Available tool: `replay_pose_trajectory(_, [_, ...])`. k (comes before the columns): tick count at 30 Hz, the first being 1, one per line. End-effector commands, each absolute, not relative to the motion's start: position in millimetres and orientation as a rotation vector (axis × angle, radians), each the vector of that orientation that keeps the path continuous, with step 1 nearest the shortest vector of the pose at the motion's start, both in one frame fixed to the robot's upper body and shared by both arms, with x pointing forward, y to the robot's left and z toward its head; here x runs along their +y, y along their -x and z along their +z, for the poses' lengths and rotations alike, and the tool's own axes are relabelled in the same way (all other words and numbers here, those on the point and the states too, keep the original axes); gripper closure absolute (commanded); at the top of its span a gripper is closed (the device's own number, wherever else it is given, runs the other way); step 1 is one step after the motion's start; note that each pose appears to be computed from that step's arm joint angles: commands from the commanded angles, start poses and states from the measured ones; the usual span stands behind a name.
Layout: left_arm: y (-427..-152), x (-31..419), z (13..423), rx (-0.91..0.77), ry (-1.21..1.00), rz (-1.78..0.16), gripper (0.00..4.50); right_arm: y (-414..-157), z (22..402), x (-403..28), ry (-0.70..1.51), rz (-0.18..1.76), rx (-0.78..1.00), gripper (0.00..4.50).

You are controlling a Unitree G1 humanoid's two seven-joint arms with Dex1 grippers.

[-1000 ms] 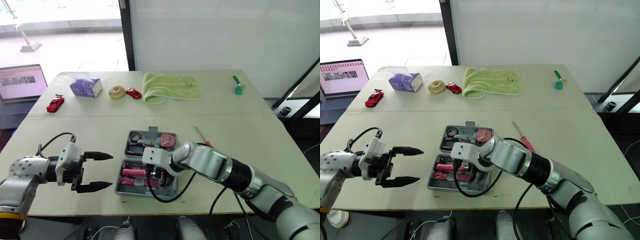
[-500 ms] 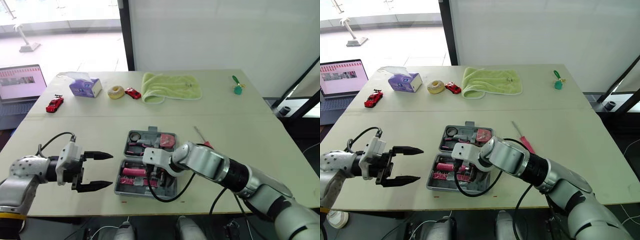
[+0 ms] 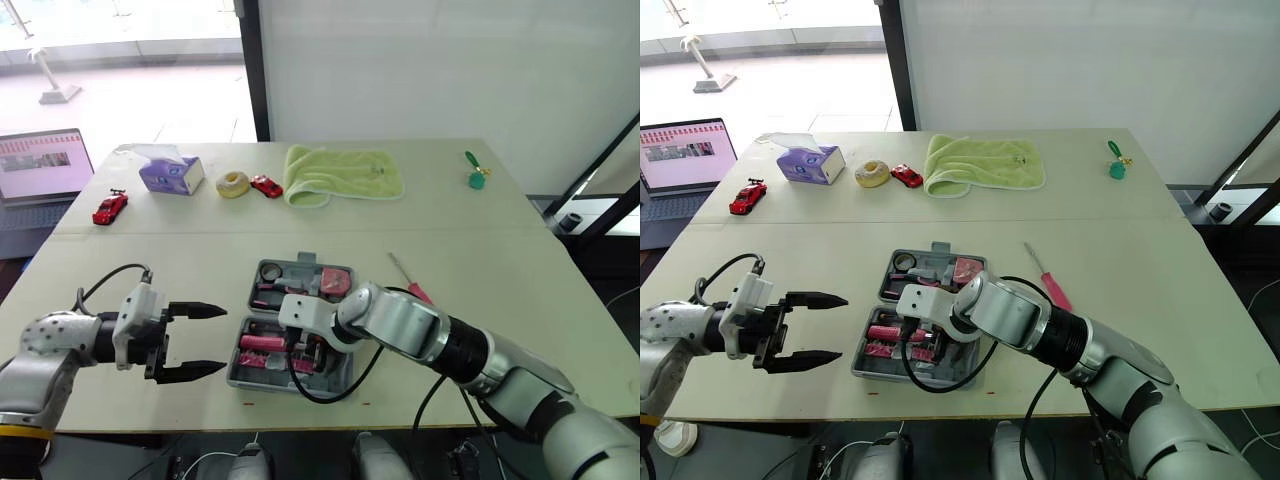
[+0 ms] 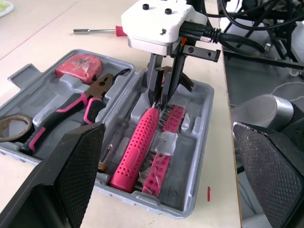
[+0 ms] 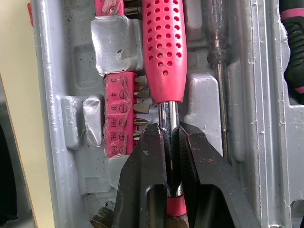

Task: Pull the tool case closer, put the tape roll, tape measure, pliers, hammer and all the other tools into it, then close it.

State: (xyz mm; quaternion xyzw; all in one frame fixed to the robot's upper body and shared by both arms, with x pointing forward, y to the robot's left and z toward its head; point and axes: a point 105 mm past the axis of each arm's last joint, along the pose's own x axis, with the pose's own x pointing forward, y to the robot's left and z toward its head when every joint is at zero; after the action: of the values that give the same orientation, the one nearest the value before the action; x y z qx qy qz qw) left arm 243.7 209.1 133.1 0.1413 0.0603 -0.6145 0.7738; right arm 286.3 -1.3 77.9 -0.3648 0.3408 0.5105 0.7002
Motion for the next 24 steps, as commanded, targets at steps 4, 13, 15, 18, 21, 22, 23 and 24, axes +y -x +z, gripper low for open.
replay_pose_trajectory(4, [-243.7,207.5,140.8,0.102,-0.321,-1.331,0.0,-293.8,106.3,11.7,0.731,1.126,0.641,1.77])
replay_pose_trajectory(13, [-245.4,206.3,141.8,0.098,-0.32,-1.333,0.0,-289.3,112.3,27.7,0.659,1.169,0.577,2.01])
replay_pose_trajectory(15, [-245.4,206.1,142.0,0.098,-0.318,-1.333,0.0,-286.1,109.4,30.3,0.657,1.187,0.574,2.62])
replay_pose_trajectory(18, [-245.7,206.4,142.1,0.099,-0.32,-1.333,0.0,-284.1,105.9,31.4,0.659,1.198,0.575,4.08])
replay_pose_trajectory(21, [-245.7,206.6,142.1,0.101,-0.322,-1.333,0.0,-286.9,94.5,26.5,0.672,1.177,0.593,4.41])
replay_pose_trajectory(22, [-245.8,206.7,142.2,0.101,-0.324,-1.332,0.0,-287.0,89.2,24.7,0.662,1.172,0.607,4.41])
replay_pose_trajectory(23, [-245.8,206.8,142.3,0.102,-0.323,-1.332,0.0,-287.2,83.0,21.3,0.676,1.164,0.622,4.41])
replay_pose_trajectory(24, [-245.7,206.7,142.3,0.102,-0.324,-1.333,0.0,-286.7,77.2,18.5,0.686,1.161,0.637,4.41])
